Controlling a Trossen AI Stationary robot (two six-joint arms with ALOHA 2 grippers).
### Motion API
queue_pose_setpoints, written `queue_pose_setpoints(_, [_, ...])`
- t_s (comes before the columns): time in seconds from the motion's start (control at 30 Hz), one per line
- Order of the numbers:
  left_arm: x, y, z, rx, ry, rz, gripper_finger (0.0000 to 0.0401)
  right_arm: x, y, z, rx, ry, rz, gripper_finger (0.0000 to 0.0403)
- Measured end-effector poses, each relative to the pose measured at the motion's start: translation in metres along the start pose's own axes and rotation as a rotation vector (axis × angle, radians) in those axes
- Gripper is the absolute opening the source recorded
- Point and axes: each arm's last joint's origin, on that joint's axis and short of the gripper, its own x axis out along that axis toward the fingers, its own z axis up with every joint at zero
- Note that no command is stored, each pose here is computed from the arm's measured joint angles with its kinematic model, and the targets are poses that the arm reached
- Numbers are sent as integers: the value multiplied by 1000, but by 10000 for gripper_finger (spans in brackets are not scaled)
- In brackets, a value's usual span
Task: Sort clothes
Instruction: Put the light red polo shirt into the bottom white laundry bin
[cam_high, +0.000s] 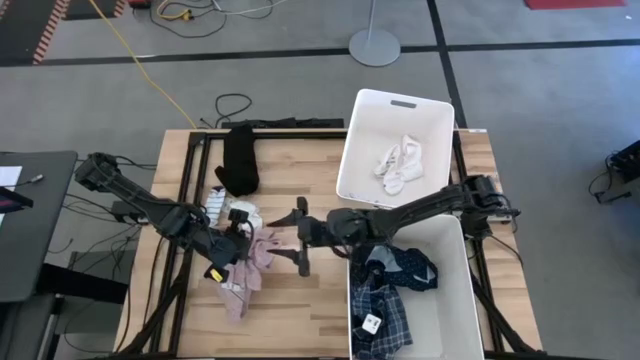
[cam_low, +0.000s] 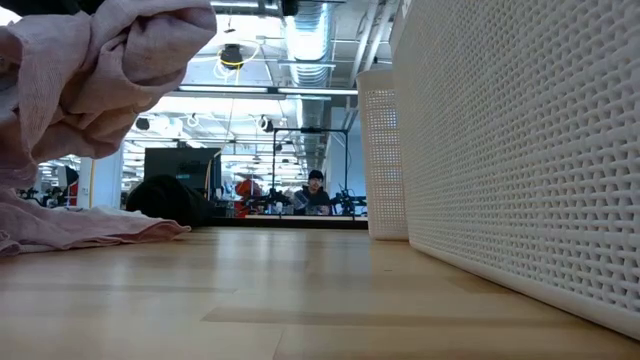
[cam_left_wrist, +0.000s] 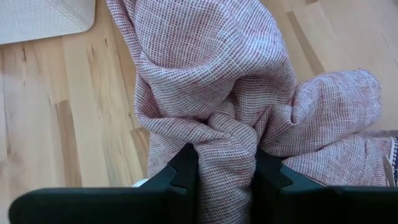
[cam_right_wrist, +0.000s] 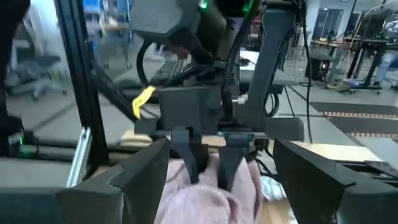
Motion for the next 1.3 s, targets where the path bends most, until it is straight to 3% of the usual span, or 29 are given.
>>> queue_pose_setpoints(0.13, [0,-1,0,-9,2,-20,74,20,-14,-20,49,23,-37,306])
queue_pose_setpoints(0.3, [0,-1,0,-23,2,-22,74,45,-24,-18,68,-20,-42,306])
queue_pose_setpoints(0.53, [0,-2,-1,-38,11,-73,74,68,-26,-40,61,133,-41,305])
queue_pose_setpoints(0.7, [1,-5,0,-34,24,-144,74,73,-49,-51,133,163,-98,297])
queue_pose_setpoints(0.87, [1,-5,-1,-35,35,-147,74,72,-68,-61,161,261,-144,293])
queue_pose_setpoints(1.1, [1,-5,-2,-27,44,-140,74,70,-69,-69,156,333,-149,292])
queue_pose_setpoints(1.3, [2,-4,-3,-14,47,-117,74,82,-67,-101,196,361,-79,292])
